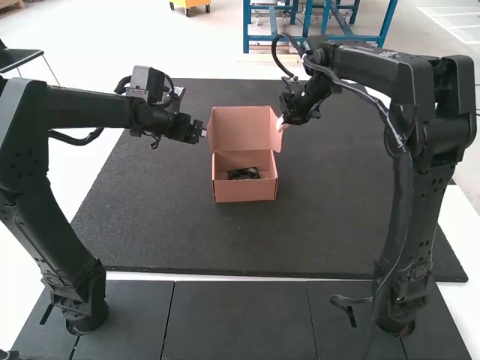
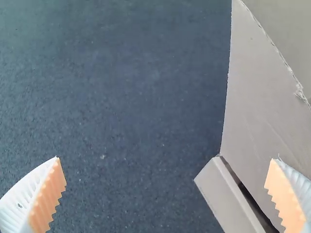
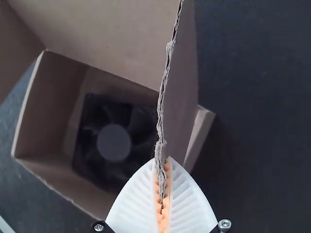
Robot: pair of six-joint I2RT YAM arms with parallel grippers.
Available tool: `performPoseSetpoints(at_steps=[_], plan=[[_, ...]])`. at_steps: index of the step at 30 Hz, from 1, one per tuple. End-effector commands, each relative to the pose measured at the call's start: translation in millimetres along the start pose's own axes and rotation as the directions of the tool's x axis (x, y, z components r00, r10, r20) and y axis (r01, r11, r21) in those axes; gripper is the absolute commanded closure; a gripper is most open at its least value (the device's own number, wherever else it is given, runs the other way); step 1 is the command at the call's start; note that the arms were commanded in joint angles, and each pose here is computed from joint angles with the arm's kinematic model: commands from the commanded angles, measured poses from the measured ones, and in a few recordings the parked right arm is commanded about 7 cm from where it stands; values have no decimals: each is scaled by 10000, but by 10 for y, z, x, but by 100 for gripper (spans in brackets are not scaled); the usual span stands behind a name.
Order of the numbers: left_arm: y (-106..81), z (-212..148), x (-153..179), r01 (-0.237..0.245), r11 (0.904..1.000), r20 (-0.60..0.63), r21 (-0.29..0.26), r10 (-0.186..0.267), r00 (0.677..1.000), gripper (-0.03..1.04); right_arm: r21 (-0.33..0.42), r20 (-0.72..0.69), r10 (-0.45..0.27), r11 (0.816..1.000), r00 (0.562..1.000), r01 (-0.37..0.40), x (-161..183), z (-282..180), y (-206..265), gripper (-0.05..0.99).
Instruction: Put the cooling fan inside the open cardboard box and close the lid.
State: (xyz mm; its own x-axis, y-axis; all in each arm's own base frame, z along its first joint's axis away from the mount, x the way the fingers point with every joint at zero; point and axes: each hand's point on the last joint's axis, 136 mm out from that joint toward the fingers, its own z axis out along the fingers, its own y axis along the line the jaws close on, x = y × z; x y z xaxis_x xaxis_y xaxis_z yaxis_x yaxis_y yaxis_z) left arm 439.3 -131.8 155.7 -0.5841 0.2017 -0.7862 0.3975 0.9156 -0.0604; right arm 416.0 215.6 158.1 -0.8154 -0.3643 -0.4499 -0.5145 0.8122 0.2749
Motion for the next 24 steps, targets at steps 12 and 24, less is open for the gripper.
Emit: performPoseSetpoints(at_steps=[12, 24], plan=[[-31, -25, -249, -79, 9999, 466, 142, 72, 9989, 4, -1073, -454, 461, 9929, 9979, -507, 46, -46, 183, 95], [-42, -49, -232, -75, 9998, 363, 179, 68, 9993, 4, -1264, -765, 747, 9884, 9943, -840, 96, 5, 208, 95]])
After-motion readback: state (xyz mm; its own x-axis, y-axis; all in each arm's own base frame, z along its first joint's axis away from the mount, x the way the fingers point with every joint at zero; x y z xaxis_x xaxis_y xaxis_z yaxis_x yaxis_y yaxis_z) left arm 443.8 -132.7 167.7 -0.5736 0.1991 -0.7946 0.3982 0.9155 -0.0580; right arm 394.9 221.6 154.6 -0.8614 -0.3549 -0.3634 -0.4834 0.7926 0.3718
